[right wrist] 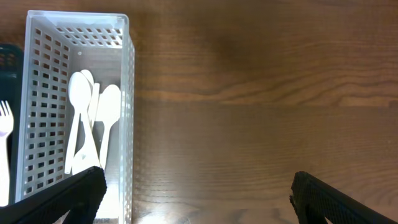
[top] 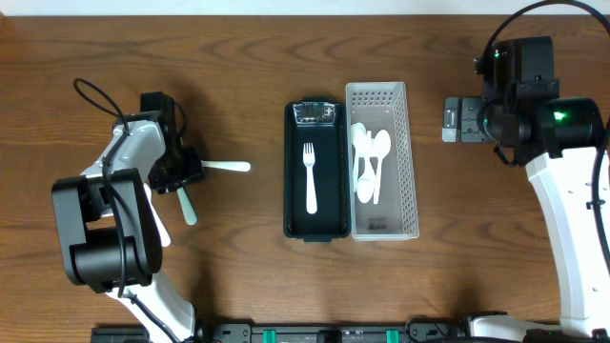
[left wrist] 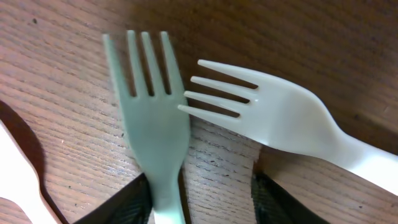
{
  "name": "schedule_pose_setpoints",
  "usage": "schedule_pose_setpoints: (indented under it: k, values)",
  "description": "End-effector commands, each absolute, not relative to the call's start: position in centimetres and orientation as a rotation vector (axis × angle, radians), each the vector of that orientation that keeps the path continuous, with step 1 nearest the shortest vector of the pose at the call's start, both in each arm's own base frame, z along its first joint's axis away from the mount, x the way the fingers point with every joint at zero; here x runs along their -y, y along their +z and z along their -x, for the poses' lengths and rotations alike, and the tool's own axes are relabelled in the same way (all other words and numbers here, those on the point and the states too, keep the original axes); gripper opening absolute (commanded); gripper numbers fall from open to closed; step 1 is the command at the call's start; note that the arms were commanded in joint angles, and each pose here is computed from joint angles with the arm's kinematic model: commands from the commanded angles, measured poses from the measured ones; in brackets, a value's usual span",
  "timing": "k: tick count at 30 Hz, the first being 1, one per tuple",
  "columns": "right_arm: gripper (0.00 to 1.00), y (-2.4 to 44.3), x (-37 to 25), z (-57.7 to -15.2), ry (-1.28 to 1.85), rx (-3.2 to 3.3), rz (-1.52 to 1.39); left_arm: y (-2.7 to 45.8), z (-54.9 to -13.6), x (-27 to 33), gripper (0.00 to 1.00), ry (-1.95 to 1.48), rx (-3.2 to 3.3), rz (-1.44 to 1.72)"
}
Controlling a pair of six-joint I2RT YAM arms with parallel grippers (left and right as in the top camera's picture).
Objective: Pack container
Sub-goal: 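Grasp a second white fork with the left gripper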
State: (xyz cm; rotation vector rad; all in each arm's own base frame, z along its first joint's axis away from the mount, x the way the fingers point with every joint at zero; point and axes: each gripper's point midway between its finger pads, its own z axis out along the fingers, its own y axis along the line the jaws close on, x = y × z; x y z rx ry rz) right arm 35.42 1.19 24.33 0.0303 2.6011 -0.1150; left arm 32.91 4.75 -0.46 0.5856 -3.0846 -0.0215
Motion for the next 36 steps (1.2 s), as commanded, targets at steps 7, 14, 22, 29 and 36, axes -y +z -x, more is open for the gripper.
schedule_pose_setpoints:
  k: [7, 14, 22, 29, 36]
  values:
    - [0.98, 24.2, -0.6, -35.4, -0.144, -2.605, -0.029, -1.6, -31.9, -5.2, 0.37, -0.060, 3.035, -0.571]
    - [0.99, 24.2, -0.6, -35.4, -0.144, -2.605, -0.029, -1.6, -31.6, -5.1, 0.29, -0.061, 3.025, -0.569]
    - [0.98, 24.2, -0.6, -35.4, -0.144, -2.606, -0.029, -1.6, -31.6, -5.1, 0.14, -0.061, 3.024, -0.569]
    - [0.99, 24.2, -0.6, -35.4, -0.144, -2.605, -0.029, -1.6, -31.6, -5.1, 0.06, -0.061, 3.024, -0.569]
    - [0.99, 24.2, -0.6, -35.4, -0.146, -2.607, -0.024, -0.3, -31.9, -5.2, 0.06, -0.065, 3.052, -0.575]
